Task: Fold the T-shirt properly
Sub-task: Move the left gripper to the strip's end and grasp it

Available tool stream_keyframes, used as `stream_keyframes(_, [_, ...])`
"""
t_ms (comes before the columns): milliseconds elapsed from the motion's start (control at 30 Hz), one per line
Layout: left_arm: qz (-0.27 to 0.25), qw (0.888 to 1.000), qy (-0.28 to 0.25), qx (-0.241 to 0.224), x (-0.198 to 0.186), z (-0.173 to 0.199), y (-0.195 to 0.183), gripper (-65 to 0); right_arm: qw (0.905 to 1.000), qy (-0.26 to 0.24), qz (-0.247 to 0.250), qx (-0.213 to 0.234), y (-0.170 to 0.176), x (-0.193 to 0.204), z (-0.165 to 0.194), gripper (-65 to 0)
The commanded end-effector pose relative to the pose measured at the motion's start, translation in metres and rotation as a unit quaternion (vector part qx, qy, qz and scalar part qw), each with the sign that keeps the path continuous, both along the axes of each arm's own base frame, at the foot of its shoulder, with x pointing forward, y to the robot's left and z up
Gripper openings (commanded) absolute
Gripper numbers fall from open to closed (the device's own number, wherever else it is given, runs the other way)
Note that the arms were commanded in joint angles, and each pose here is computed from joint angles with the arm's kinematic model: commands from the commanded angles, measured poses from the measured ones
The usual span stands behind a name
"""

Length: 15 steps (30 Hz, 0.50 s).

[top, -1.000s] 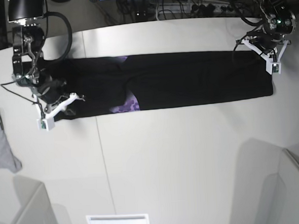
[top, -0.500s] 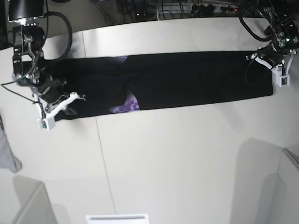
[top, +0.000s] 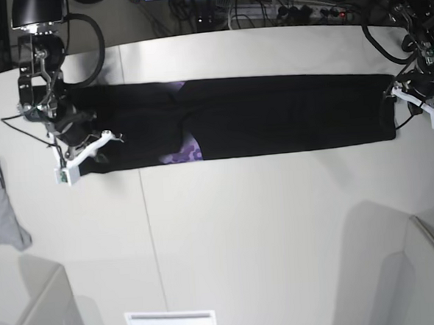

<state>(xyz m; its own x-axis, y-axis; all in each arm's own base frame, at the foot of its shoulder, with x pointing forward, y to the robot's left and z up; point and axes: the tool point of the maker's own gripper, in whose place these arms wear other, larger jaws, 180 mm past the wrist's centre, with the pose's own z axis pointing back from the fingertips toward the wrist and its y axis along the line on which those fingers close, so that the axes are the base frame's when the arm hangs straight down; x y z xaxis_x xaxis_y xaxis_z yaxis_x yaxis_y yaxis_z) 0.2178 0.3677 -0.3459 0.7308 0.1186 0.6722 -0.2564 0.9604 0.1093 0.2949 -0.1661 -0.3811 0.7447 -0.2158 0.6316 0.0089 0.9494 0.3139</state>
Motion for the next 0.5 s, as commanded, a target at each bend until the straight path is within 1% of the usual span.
stream_keyframes(0, [-0.006, 1.0, -0.027, 0.004, 0.005, 0.016, 0.002, -65.0, 0.9997, -0.026, 0.0, -0.002, -0.003, 0.009, 0.014, -65.0])
stream_keyframes(100, [-0.004, 0.998, -0.056, -0.032, -0.013, 0.024, 0.005, -65.0, 0.9997, -0.025, 0.0, -0.002, -0.003, 0.009, 0.013, -65.0])
stream_keyframes(167, [-0.004, 0.996, -0.08, -0.051, -0.023, 0.035, 0.009, -65.0, 0.9997, -0.025, 0.0, -0.002, -0.003, 0.009, 0.013, -65.0])
stream_keyframes(233, [-0.004, 0.994, -0.091, -0.065, -0.035, 0.039, 0.013, -65.0, 0.9997, -0.025, 0.0, -0.002, -0.003, 0.009, 0.013, -65.0])
stream_keyframes(267, [-0.005, 0.993, -0.092, -0.067, -0.04, 0.041, 0.014, -58.4, 0.9997, -0.025, 0.0, -0.002, -0.003, 0.009, 0.013, -65.0])
stream_keyframes(367, [0.007, 0.994, -0.094, -0.064, -0.051, 0.041, 0.023, -30.1, 0.9997, -0.025, 0.0, -0.002, -0.003, 0.009, 0.013, -65.0])
stream_keyframes(433, [0.019, 0.993, -0.091, -0.072, -0.056, 0.035, 0.029, -12.8, 0.9997, -0.025, 0.0, -0.002, -0.003, 0.009, 0.013, -65.0])
stream_keyframes(467, [0.024, 0.993, -0.088, -0.079, -0.057, 0.029, 0.031, -6.7, 0.9997, -0.025, 0.0, -0.002, -0.003, 0.009, 0.013, -65.0])
